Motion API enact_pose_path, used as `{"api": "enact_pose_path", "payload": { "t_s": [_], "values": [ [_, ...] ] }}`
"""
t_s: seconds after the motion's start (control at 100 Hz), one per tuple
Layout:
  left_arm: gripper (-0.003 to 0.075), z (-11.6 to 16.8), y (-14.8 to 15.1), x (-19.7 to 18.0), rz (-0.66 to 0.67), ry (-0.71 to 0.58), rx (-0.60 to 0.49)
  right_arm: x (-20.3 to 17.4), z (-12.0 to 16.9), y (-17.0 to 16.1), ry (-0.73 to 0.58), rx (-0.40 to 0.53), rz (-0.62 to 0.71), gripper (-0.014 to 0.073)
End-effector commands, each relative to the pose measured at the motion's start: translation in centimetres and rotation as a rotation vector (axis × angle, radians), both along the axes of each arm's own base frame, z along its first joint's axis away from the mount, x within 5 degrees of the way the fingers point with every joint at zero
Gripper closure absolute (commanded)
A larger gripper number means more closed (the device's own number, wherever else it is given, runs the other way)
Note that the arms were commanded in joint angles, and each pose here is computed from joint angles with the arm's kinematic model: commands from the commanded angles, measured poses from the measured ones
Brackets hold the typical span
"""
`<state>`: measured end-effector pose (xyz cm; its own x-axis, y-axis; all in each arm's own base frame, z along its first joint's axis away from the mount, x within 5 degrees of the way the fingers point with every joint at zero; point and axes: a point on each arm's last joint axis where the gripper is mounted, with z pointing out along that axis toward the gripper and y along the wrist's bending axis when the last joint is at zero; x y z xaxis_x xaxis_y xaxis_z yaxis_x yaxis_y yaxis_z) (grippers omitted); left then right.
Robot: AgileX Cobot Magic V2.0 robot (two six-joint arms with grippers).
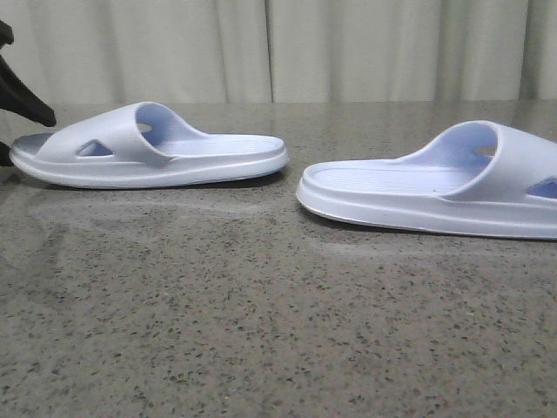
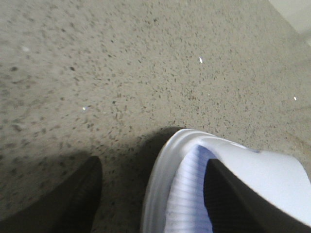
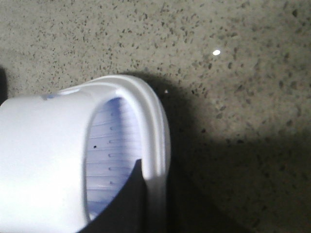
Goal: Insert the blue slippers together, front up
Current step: 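Close both grippers on the heel rims and lift both slippers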
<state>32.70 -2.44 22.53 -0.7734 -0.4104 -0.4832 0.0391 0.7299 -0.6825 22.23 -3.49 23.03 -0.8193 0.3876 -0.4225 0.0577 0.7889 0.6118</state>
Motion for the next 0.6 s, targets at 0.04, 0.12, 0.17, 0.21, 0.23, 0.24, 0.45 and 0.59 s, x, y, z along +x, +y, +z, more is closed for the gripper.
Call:
{"api": "enact_pose_path", "payload": {
  "t_s": [0.04, 0.12, 0.17, 0.21, 0.23, 0.24, 0.45, 0.59],
  "values": [
    [0.0367, 1.4, -0.7, 0.7, -0.063, -0.035, -0.095, 0.3, 1.0, -0.1, -0.052, 0.002, -0.005, 0.0702],
    [0.0417, 0.9, -0.9, 0.8, -0.084, -0.016, -0.114, 0.3, 1.0, -0.1, -0.052, 0.002, -0.005, 0.0702],
    [0.0465, 0.7, -0.9, 0.9, -0.086, -0.010, -0.117, 0.3, 1.0, -0.1, -0.052, 0.002, -0.005, 0.0702],
    [0.0518, 0.7, -0.9, 0.8, -0.094, -0.008, -0.123, 0.3, 1.0, -0.1, -0.052, 0.002, -0.005, 0.0702],
    [0.0549, 0.7, -1.0, 0.8, -0.099, -0.007, -0.126, 0.3, 1.0, -0.1, -0.052, 0.003, -0.004, 0.0702],
    [0.0559, 0.7, -1.0, 0.8, -0.100, -0.007, -0.127, 0.3, 1.0, -0.1, -0.052, 0.003, -0.004, 0.0702],
    [0.0705, 1.1, -1.2, 0.4, -0.148, -0.025, -0.138, 0.4, 1.3, 0.0, -0.064, 0.036, -0.016, 0.0702],
    [0.0705, 2.7, -0.8, -0.2, -0.149, -0.073, -0.117, 0.6, 1.7, 0.3, -0.107, 0.089, -0.013, 0.0702]
  ]
}}
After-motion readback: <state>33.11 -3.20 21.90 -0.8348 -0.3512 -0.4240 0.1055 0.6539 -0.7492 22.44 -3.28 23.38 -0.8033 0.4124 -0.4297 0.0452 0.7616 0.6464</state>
